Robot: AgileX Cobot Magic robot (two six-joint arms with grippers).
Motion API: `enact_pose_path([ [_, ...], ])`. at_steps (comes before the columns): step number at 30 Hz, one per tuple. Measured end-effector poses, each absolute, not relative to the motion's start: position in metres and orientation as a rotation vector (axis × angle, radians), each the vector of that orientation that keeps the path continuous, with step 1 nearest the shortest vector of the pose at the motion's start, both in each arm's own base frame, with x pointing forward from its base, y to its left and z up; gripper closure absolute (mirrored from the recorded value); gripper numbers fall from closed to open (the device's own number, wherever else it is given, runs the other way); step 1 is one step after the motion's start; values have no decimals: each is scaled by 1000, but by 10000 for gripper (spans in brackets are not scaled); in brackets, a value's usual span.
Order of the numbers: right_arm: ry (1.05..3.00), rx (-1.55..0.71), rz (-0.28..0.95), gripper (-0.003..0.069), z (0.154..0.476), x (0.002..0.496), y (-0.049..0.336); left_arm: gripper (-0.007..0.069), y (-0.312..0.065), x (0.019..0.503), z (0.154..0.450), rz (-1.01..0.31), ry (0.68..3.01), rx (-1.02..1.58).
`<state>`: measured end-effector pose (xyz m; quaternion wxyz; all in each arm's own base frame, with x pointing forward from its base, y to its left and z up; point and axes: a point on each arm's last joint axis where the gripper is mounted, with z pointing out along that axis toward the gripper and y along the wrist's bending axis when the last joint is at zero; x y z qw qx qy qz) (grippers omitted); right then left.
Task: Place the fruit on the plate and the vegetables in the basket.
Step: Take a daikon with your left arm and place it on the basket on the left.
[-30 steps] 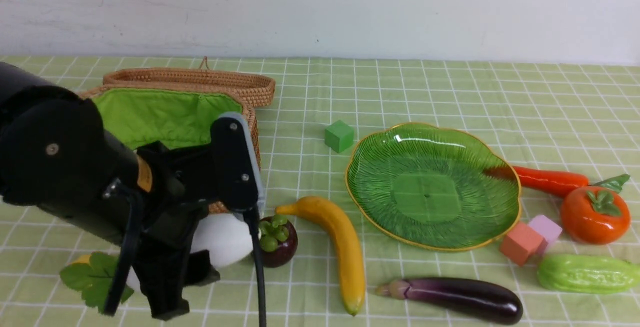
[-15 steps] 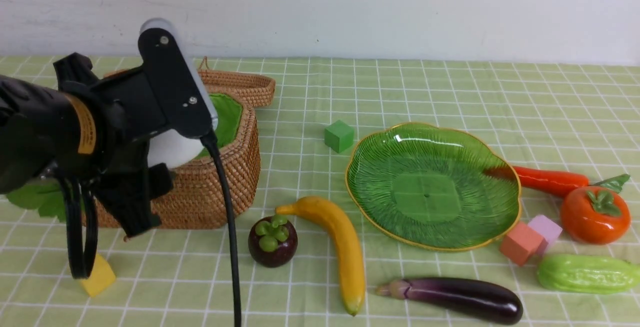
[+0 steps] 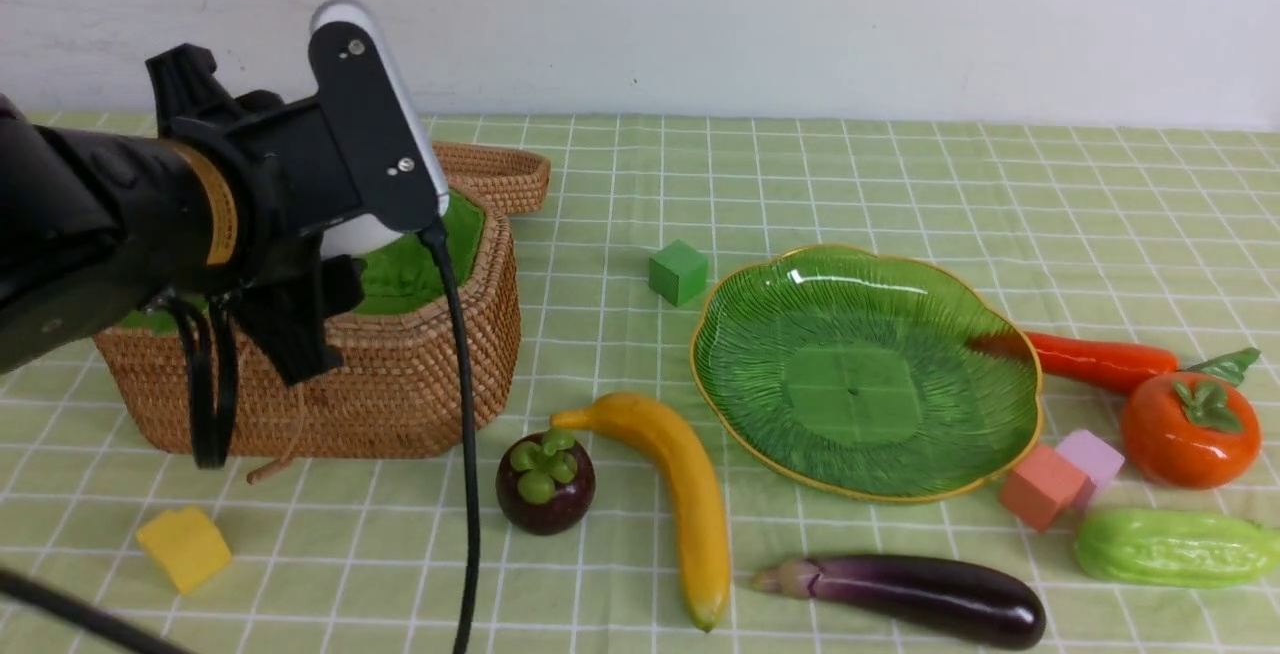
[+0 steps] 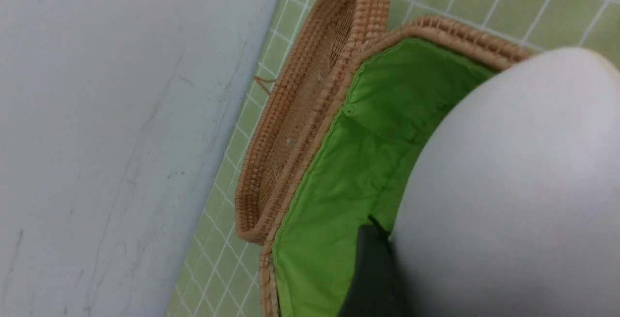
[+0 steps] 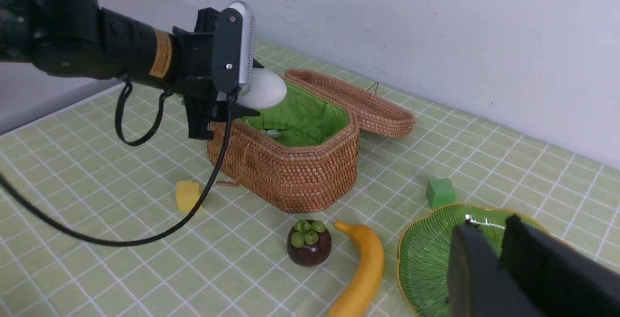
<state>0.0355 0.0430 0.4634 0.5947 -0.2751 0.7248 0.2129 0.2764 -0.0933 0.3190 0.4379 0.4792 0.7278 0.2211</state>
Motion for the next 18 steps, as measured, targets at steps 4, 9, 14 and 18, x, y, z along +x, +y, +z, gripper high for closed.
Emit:
enact_pose_path([
  [4, 1694, -645, 496, 549, 462, 35, 43, 142, -80, 300, 304, 564, 1802, 1174],
  [9, 1694, -646, 498, 545, 462, 35, 43, 142, -68, 322, 286, 542, 1789, 1155],
  [14, 1694, -646, 498, 545, 462, 35, 43, 142, -66, 330, 284, 518, 1734, 1139],
  [18, 1694, -646, 498, 541, 462, 35, 43, 142, -69, 337, 282, 501, 1710, 1143],
])
